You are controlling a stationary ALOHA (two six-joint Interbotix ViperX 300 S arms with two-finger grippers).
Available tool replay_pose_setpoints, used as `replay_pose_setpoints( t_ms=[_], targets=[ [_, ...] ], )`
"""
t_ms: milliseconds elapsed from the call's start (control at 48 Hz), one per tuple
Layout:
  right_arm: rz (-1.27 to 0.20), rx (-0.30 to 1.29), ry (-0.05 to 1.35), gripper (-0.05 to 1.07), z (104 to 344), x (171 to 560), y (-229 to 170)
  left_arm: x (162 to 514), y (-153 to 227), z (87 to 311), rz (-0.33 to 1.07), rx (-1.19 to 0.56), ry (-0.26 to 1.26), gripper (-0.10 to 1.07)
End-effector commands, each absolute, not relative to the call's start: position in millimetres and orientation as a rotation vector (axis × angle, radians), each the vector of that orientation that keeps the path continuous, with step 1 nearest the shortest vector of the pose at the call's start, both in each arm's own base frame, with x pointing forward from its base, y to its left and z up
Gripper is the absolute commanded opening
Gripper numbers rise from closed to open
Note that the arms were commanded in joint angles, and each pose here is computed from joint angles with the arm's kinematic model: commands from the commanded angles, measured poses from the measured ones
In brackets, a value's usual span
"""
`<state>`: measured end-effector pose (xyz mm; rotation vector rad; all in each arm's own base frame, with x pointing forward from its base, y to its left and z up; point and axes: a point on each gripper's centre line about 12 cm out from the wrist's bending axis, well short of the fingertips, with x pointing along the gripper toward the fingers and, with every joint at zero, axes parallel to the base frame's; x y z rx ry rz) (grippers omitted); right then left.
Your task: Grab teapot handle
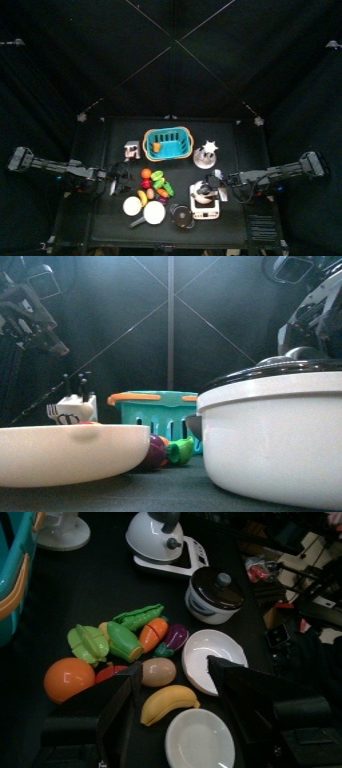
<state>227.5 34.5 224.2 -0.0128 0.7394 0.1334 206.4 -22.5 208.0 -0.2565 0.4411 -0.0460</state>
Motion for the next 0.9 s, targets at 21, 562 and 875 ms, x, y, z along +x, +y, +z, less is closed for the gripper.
replay_pose_setpoints(
  t_ms=[21, 562, 875],
  targets=[
    [0.132, -0.01, 0.735, 1.0, 224, 227, 34, 209, -22, 213, -0.044, -0.258, 0.422, 0.91],
    [0.125, -0.012, 0.727, 0.6, 222, 228, 32, 212, -17, 218, -0.022, -0.267, 0.361, 0.91],
    [0.095, -0.02, 0.663, 0.57, 243, 236, 25, 215, -15, 227, -0.022, -0.257, 0.309, 0.91]
  ],
)
